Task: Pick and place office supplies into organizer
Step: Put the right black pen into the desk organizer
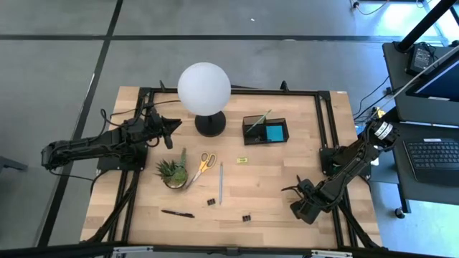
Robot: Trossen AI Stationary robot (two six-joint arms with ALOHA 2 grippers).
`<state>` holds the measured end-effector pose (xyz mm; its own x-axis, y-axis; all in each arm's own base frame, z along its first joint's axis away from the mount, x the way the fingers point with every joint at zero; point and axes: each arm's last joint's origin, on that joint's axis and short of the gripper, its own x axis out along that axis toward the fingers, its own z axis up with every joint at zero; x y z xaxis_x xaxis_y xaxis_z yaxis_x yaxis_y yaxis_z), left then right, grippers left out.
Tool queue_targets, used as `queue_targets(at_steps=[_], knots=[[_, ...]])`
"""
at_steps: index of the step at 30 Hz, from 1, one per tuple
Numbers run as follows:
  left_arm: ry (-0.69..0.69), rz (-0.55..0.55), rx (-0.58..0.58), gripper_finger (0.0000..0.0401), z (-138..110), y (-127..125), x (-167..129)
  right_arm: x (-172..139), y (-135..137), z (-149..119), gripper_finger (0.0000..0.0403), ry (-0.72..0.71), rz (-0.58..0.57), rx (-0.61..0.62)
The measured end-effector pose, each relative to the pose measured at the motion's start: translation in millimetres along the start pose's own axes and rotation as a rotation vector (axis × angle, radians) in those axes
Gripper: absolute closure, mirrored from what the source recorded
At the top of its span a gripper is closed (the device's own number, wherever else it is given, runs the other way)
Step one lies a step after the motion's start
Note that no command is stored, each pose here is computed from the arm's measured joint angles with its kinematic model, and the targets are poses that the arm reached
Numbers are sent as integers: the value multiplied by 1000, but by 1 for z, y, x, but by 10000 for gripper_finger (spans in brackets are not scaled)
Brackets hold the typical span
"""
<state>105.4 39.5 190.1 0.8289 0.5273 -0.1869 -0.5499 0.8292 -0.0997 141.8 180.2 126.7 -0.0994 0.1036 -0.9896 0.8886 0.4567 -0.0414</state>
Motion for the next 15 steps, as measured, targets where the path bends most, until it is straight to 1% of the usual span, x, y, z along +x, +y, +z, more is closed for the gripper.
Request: queue_targets(at_steps=[10, 15], knots=[[0, 0, 0, 354, 0, 0, 0, 0, 0, 0, 275, 3, 0, 0], [0, 0, 0, 354, 0, 0, 0, 0, 0, 0, 301, 7, 1, 0]])
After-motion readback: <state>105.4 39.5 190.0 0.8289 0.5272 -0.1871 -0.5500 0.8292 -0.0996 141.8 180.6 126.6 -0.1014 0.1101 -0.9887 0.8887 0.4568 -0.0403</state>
